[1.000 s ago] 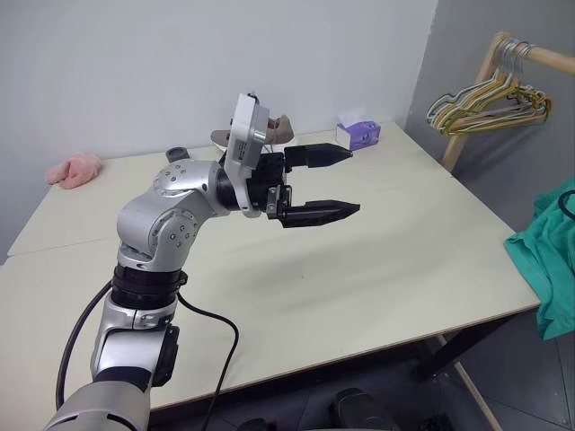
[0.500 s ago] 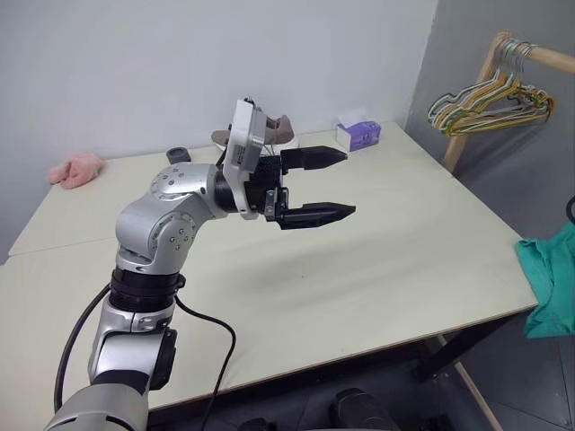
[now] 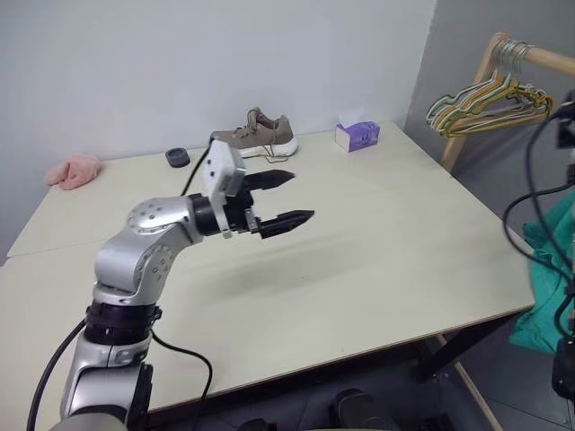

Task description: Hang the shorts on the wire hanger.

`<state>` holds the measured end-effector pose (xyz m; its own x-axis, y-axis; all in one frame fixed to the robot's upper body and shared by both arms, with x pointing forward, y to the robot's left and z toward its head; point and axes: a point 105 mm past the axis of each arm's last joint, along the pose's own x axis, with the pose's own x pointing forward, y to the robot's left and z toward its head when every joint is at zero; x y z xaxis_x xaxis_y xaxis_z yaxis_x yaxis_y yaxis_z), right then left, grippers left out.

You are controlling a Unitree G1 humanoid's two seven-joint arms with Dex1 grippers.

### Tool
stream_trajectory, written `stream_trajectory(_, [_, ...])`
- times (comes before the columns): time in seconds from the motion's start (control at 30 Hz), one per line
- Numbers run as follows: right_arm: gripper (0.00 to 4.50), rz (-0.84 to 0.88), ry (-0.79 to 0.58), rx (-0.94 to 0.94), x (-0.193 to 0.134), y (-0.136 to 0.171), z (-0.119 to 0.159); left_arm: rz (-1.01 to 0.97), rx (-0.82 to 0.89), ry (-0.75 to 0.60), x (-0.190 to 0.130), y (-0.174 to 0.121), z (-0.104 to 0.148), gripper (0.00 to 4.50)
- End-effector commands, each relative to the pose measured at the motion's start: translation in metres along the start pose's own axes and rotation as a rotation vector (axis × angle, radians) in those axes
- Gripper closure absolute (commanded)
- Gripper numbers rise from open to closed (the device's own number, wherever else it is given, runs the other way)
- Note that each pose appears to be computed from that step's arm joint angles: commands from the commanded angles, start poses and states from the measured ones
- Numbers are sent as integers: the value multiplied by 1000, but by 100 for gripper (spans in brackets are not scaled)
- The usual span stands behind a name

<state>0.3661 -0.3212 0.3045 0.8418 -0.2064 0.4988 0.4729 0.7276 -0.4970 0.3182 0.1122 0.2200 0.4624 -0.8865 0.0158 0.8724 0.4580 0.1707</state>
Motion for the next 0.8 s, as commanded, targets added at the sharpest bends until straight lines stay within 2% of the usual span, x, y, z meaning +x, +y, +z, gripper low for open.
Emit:
stream_trajectory(0.03, [4,283,-200,96,-17,59,41,217,75,15,-14,22,2,0])
stream_trajectory(0.17, [4,754,-136,399,-69,159,44,742,78,130,-66,69,-39,0])
stream_trajectory(0.3, [4,917,-30,499,-103,214,33,983,39,221,-103,64,-80,0])
stream_trajectory(0.47, [4,916,31,483,-123,255,14,1143,-2,268,-130,50,-108,0])
stream_trajectory(0.5, [4,957,42,508,-129,262,13,1167,-7,269,-134,50,-110,0])
stream_trajectory(0.8, [4,947,87,604,-127,270,4,1181,-25,233,-137,55,-112,0])
